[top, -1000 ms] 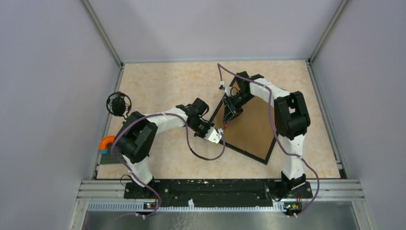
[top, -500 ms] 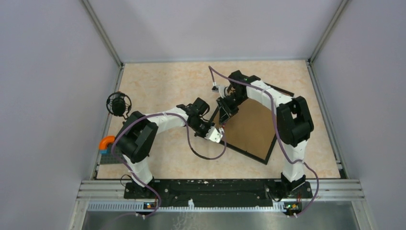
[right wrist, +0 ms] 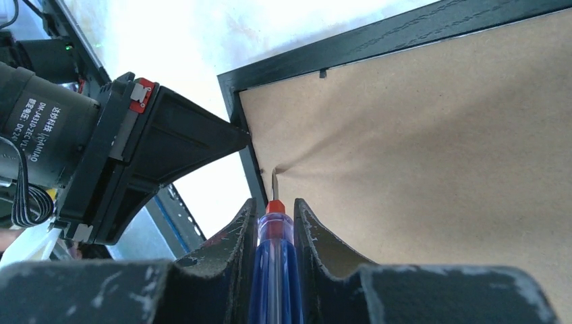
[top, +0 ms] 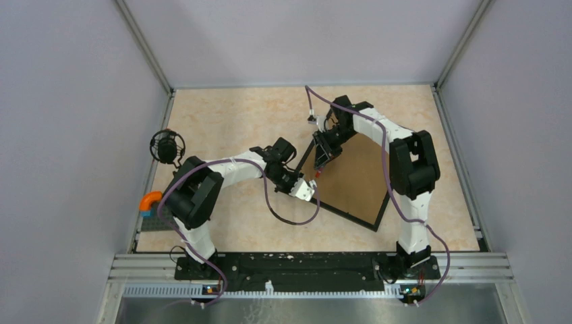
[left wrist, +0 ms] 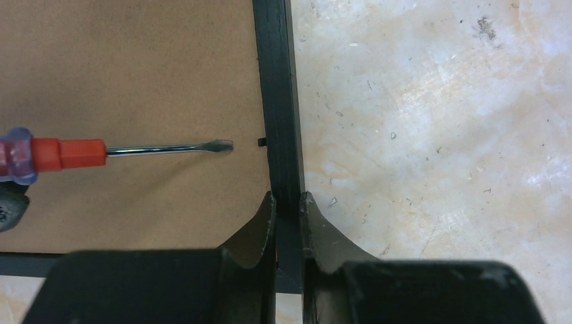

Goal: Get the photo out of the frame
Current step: Release the photo frame item from the photo frame.

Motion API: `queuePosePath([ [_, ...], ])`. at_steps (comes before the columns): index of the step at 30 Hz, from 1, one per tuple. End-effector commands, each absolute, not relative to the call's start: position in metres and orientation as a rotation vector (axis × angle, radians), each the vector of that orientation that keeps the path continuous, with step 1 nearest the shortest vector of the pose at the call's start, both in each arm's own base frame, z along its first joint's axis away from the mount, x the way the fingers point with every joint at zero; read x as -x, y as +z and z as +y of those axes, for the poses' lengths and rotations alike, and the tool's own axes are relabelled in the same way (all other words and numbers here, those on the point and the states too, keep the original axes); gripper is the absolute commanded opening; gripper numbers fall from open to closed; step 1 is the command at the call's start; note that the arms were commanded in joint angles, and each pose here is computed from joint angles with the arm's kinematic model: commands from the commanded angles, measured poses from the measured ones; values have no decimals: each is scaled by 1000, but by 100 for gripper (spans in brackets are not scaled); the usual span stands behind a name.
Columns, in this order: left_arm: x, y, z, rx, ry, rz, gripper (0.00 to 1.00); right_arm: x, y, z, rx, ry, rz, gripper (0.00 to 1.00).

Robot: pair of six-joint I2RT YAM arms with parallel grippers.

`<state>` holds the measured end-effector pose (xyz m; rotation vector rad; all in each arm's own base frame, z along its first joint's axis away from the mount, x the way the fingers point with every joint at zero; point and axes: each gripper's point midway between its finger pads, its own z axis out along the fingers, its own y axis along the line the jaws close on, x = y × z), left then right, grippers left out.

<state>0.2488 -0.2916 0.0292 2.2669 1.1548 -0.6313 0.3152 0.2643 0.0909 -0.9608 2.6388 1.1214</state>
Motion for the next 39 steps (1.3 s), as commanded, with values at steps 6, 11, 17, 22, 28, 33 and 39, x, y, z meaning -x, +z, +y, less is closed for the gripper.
queuePosePath([
  [6, -229, -1, -292, -2342, -701, 1168, 2, -308, 85, 273, 957, 1223, 2649, 0],
  [11, -229, -2, -292, -2344, -697, 1168, 2, -300, 82, 273, 996, 1227, 2659, 0],
  [17, -228, -1, -292, -2347, -701, 1163, 2, -302, 83, 266, 1035, 1200, 2663, 0],
  [22, -228, -2, -291, -2348, -699, 1163, 2, -308, 82, 260, 1025, 1183, 2678, 0],
  [28, -229, -2, -292, -2349, -695, 1163, 2, -295, 81, 265, 1031, 1217, 2694, 0],
  [33, -232, -2, -293, -2340, -690, 1178, 2, -278, 83, 272, 1053, 1222, 2707, 0],
  [39, -244, -6, -297, -2293, -654, 1285, 0, -253, 89, 275, 1046, 1205, 2755, 0],
])
